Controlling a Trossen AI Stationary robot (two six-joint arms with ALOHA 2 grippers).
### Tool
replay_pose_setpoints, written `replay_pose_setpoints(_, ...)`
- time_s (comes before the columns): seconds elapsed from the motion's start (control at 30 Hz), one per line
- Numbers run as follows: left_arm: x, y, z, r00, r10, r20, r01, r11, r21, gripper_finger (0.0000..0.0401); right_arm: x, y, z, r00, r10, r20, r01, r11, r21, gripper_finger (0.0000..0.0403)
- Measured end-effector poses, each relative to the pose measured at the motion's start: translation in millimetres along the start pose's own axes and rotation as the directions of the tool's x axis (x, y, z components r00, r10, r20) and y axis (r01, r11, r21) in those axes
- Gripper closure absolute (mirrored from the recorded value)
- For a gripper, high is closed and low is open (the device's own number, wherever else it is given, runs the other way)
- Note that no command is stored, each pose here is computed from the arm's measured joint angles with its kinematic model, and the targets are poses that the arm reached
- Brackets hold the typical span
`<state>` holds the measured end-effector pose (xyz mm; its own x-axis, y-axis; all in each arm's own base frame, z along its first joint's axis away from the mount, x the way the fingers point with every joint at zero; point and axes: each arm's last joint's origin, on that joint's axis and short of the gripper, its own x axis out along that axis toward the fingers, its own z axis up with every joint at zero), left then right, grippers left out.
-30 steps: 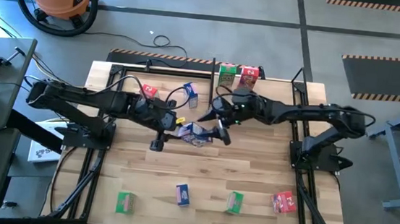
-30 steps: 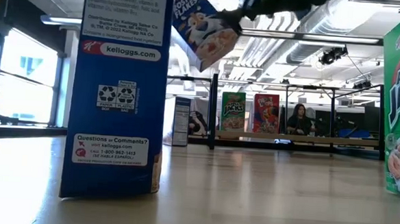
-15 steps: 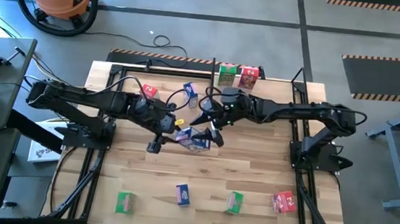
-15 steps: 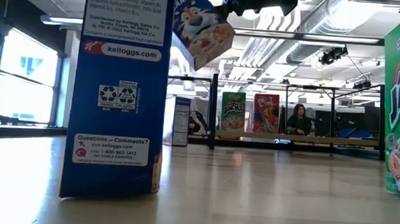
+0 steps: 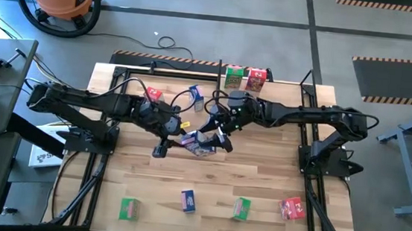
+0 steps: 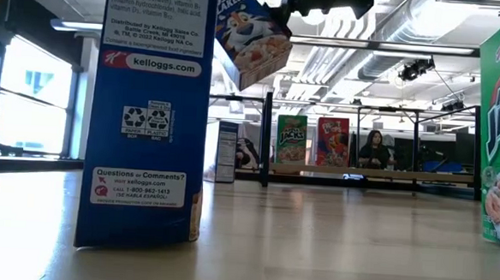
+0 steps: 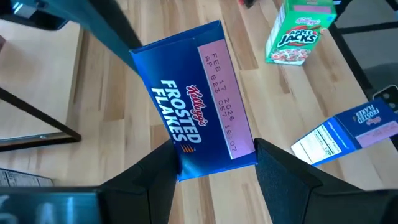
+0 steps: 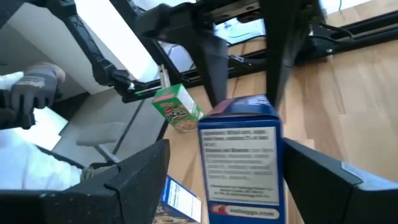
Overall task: Stack cereal on shelf
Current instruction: Put the middle left blue cereal box on the shelf
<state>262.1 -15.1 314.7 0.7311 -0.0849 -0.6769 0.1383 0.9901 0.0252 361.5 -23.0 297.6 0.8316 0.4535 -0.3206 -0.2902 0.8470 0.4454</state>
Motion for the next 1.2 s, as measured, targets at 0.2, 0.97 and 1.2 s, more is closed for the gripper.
replay_pose_setpoints(0.2, -0.1, 1.3, 2.2, 0.999, -0.023, 0.026, 0.024, 1.0, -0.011, 0.0218, 4.4, 0.7, -2.3, 1.0, -0.016, -0.003, 0.016, 1.0, -0.025, 0.0107)
replay_pose_setpoints(0.97, -4.6, 16.5, 7.1, 0.993, -0.054, 0.104, 0.064, 0.993, -0.099, 0.0218, 6.7, -1.5, -0.6, 0.997, -0.075, 0.036, 0.079, 0.987, -0.137, 0.0229)
replay_pose_setpoints(1.2, -23.1, 16.6, 10.7, 0.979, 0.006, 0.205, 0.011, 0.997, -0.082, 0.0217, -37.1, 9.2, 18.8, 0.986, -0.127, 0.105, 0.148, 0.964, -0.221, 0.0237)
